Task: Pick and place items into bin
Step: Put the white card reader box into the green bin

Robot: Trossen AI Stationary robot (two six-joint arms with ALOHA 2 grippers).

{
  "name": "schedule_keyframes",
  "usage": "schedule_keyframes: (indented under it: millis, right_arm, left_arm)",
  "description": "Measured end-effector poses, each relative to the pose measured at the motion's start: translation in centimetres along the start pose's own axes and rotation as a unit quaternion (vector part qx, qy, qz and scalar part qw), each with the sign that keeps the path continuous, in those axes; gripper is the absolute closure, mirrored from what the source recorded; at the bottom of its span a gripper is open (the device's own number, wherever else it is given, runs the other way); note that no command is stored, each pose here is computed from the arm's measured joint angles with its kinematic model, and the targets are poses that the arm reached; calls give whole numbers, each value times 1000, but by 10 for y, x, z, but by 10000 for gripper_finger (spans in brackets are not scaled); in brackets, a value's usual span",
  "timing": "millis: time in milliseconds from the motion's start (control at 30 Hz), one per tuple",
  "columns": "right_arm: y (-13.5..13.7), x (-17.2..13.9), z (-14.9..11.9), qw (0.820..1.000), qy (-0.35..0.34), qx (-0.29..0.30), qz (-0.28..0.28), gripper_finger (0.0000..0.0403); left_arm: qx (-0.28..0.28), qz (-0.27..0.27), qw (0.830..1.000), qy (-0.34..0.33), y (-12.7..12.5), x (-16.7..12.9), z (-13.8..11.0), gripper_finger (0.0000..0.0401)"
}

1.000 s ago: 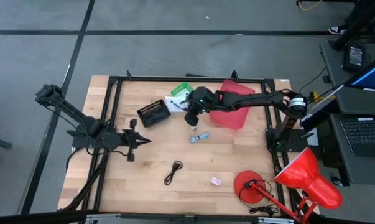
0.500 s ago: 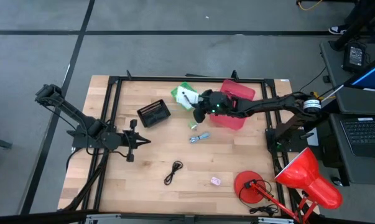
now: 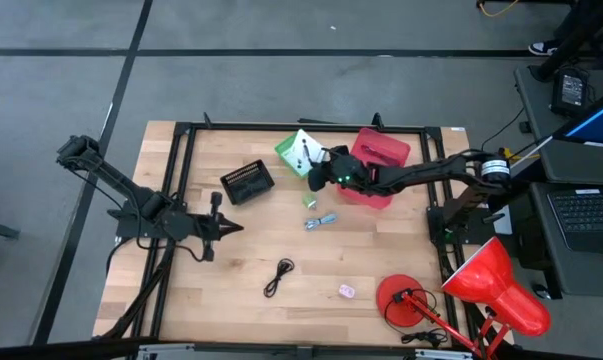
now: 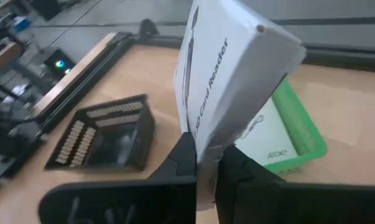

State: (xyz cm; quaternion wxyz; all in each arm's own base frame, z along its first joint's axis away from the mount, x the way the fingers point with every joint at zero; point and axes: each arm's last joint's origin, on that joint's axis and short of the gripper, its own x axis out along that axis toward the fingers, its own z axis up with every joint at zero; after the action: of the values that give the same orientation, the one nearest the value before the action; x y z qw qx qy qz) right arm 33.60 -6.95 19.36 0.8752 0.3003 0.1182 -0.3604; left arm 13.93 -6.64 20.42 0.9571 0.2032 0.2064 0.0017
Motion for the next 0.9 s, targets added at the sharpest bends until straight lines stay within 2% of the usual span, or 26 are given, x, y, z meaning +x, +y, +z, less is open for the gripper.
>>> schedule_keyframes:
  millis: [100,233,333,467,900]
  right_arm:
    - [-2,5,-5,1000,-3,9,-14,393]
    - [-1,15,-11,1000,7,-3,-27,392]
    - [5,25,-6,999,5,-21,-29,392]
    - [8,38,-2,996,34,-57,-64,397]
    - [9,57,-8,993,51,-65,-88,396]
  left_arm:
    - [29,1,1000,-4,0,0,1,399]
    - [39,2,999,-9,1,0,2,399]
    - [35,3,999,-15,1,0,3,399]
    - [32,3,999,-17,1,-1,4,399]
    - [-1,2,1000,-14,1,-1,3,399]
